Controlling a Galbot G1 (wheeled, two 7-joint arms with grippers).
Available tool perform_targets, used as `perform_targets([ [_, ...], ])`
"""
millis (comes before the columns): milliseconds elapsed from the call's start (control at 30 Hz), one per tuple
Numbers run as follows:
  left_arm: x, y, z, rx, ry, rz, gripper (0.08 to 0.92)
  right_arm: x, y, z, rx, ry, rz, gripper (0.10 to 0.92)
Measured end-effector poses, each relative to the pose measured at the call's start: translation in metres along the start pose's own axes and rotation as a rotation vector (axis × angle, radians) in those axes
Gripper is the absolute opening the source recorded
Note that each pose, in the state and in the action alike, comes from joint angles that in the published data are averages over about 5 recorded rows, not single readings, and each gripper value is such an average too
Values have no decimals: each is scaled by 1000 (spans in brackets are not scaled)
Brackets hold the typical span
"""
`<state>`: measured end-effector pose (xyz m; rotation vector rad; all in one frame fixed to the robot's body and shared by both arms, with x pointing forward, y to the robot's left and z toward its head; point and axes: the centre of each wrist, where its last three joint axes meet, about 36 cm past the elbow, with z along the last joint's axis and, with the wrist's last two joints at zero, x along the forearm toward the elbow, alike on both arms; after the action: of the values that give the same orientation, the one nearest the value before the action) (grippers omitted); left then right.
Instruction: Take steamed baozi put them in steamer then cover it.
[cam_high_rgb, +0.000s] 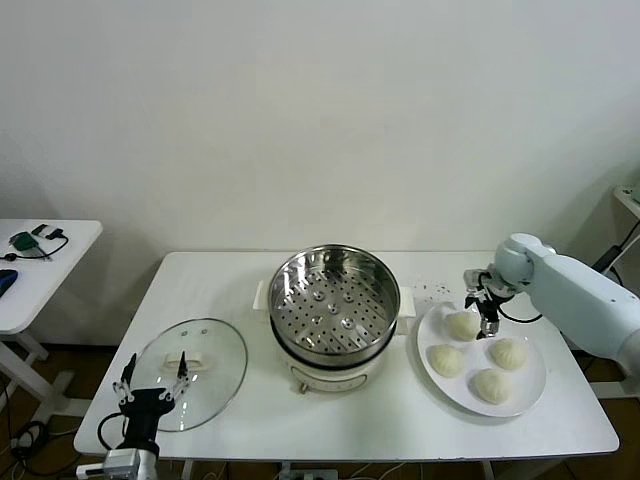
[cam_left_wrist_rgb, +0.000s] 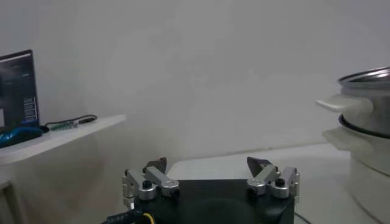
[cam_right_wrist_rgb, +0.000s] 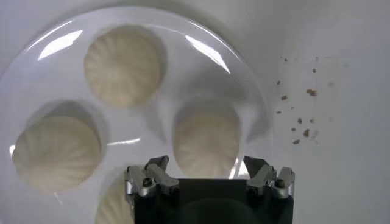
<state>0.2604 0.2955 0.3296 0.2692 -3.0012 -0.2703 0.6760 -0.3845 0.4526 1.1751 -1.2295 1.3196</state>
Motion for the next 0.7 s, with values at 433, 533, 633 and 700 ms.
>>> perform_targets([
  [433,0,3,0,6,7,-6,823,5,-10,-5,21,6,0,659],
  [533,1,4,1,8,8,-8,823,12,-13,-5,35,1,6,654],
  [633,2,4,2,10,12,-10,823,25,-18,-6,70,-9,13,658],
  [700,3,5,3,11,15,-10,823,38,-24,-10,111,-18,21,661],
])
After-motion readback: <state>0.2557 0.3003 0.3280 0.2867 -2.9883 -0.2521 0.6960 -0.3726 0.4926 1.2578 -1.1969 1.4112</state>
